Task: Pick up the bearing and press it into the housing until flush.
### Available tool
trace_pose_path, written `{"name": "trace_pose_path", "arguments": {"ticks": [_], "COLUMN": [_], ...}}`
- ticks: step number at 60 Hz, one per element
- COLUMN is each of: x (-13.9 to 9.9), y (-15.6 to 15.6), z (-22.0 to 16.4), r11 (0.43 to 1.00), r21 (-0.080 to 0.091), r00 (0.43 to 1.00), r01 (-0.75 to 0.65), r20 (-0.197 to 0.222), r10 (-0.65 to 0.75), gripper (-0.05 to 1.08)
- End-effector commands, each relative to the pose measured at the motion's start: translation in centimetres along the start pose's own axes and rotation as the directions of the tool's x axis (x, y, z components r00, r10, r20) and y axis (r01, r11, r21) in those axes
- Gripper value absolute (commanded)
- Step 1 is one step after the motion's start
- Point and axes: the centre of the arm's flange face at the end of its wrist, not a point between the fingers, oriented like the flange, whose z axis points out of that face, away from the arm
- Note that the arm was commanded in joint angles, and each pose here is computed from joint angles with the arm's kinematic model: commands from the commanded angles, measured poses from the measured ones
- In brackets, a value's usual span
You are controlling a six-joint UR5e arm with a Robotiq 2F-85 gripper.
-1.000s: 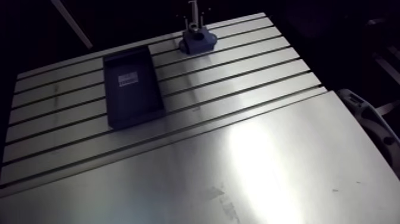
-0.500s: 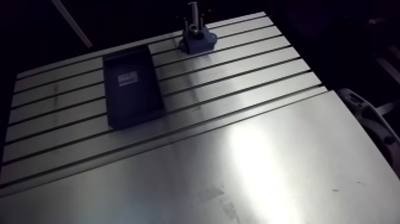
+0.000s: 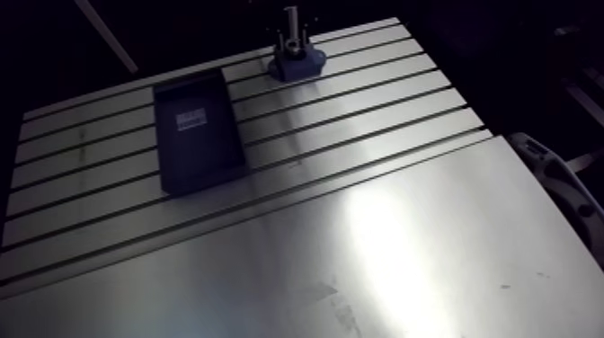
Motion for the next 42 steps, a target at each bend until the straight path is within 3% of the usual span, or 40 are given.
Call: {"name": "trace_pose_path", "arguments": {"ticks": [1, 42], "x": [-0.07, -0.06], "y": [0.11, 0.22], "z": [0.13, 0.34], "r11": [1.0, 1.0], "r21": [0.0, 0.001], "r00": [1.0, 1.0], "r01": [-0.002, -0.003], "r20": [0.0, 0.002], "r10": [0.002, 0.003], "gripper": [0.74, 0.74]}}
